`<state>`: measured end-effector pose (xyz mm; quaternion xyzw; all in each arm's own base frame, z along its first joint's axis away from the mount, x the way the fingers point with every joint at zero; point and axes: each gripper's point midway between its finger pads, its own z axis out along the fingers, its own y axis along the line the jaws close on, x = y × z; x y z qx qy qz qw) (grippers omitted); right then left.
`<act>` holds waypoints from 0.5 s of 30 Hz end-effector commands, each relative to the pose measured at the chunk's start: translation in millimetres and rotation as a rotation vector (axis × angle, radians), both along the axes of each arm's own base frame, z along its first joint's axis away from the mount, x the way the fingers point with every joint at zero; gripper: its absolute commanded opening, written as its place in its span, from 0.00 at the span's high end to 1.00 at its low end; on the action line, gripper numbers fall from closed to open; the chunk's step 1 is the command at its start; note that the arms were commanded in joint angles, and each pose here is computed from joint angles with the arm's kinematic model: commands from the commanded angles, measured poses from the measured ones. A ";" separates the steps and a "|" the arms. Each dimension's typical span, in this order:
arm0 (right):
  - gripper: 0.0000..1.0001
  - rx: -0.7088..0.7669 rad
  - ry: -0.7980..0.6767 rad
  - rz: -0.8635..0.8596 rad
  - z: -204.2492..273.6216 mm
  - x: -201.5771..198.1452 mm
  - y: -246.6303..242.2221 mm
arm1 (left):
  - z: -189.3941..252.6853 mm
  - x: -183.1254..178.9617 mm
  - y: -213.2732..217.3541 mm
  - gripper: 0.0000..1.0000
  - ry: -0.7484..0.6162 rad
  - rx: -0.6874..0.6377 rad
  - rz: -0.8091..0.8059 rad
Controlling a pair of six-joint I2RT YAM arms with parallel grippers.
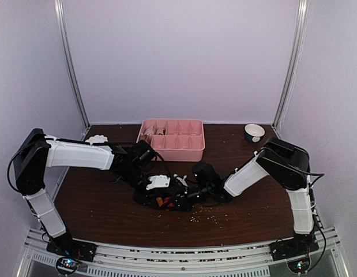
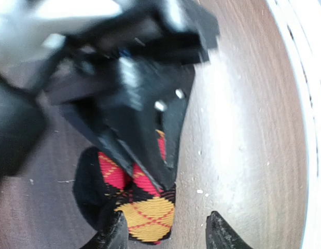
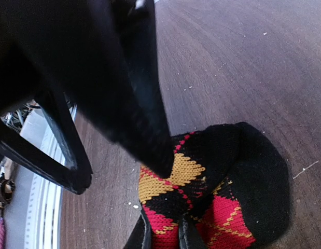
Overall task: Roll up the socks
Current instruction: Roll the sock at the center of the board.
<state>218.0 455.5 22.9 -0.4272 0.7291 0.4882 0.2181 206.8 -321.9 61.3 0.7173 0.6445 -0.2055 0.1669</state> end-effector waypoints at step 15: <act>0.79 -0.330 0.331 -0.185 -103.5 -13.9 -70.5 | -59.7 14.7 -6.0 0.98 -0.041 0.213 -0.074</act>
